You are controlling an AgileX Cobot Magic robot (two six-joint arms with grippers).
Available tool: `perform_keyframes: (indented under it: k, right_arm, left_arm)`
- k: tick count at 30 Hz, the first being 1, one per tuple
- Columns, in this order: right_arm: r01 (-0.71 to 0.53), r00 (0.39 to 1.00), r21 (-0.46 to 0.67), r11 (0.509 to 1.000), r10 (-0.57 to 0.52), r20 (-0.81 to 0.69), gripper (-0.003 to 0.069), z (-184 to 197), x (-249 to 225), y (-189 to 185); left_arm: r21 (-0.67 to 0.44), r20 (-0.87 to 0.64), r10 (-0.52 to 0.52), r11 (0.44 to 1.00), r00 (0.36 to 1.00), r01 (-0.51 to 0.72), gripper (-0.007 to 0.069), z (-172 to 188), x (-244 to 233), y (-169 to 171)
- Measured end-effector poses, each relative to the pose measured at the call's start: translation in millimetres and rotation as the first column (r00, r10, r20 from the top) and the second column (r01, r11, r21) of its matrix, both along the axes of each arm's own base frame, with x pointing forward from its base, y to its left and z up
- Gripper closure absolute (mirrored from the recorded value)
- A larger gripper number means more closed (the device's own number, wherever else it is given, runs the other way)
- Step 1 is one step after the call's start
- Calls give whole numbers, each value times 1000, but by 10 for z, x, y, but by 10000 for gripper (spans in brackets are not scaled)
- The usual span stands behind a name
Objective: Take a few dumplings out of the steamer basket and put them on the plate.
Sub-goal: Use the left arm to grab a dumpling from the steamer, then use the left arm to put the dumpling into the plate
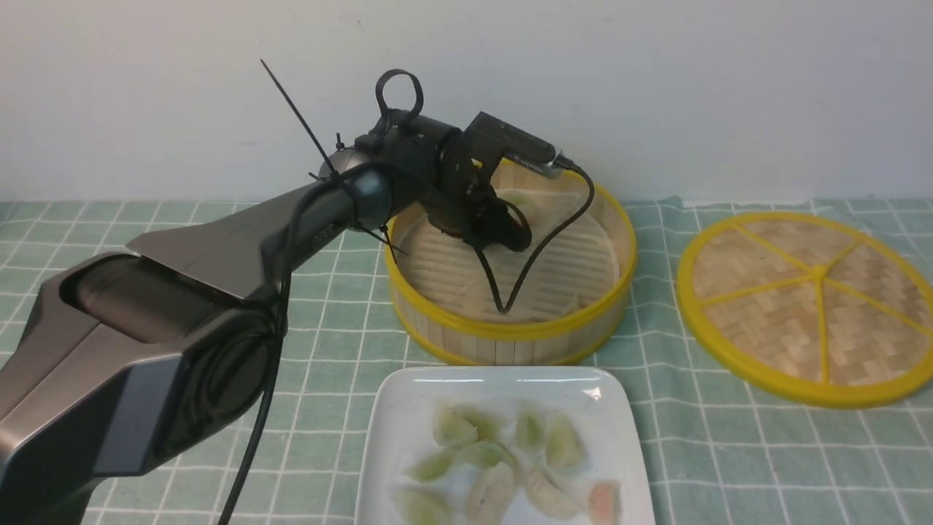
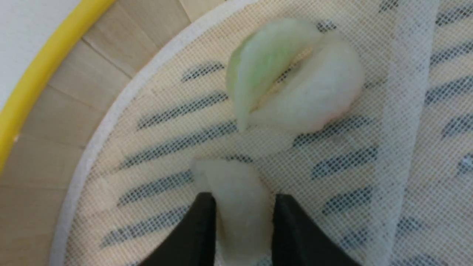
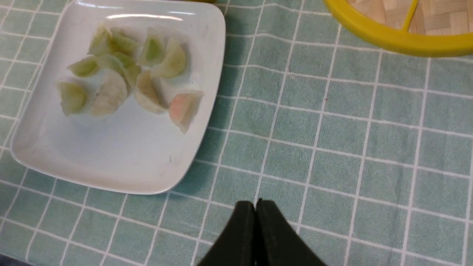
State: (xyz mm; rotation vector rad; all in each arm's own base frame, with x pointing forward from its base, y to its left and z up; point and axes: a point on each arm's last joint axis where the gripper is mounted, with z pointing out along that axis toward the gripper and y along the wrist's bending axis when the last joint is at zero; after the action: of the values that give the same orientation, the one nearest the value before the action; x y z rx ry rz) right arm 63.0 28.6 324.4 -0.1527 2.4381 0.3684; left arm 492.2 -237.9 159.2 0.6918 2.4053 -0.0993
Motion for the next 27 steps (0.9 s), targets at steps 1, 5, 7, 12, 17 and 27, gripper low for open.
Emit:
perform_keyframes:
  k: [1,5,7,12,17,27]
  right_arm:
    - [0,1000,0,1000,0,0,673,0,0,0]
    - [0,1000,1,1000,0,0,673,0,0,1]
    - [-1,1000,4,1000,1,-1,673,1,-1,4]
    - [-4,1000,12,1000,4,-2,673,2,-2,10]
    - [-11,1000,9,1000,11,1,673,3,-3,12]
    - [-12,1000,9,1000,12,1,673,3,-3,13]
  left_arm:
    - [7,-12,0,1000,1000,0,457,15,-13,7]
    - [44,-84,8,999,996,-4,464,129,-91,50]
    - [73,-136,17,997,991,-7,464,359,-187,102]
    - [72,-107,-9,997,994,17,464,1204,-461,234]
    - [16,-111,-55,998,992,57,464,1822,-814,341]
    - [-18,-428,-224,971,875,240,464,1329,-1793,134]
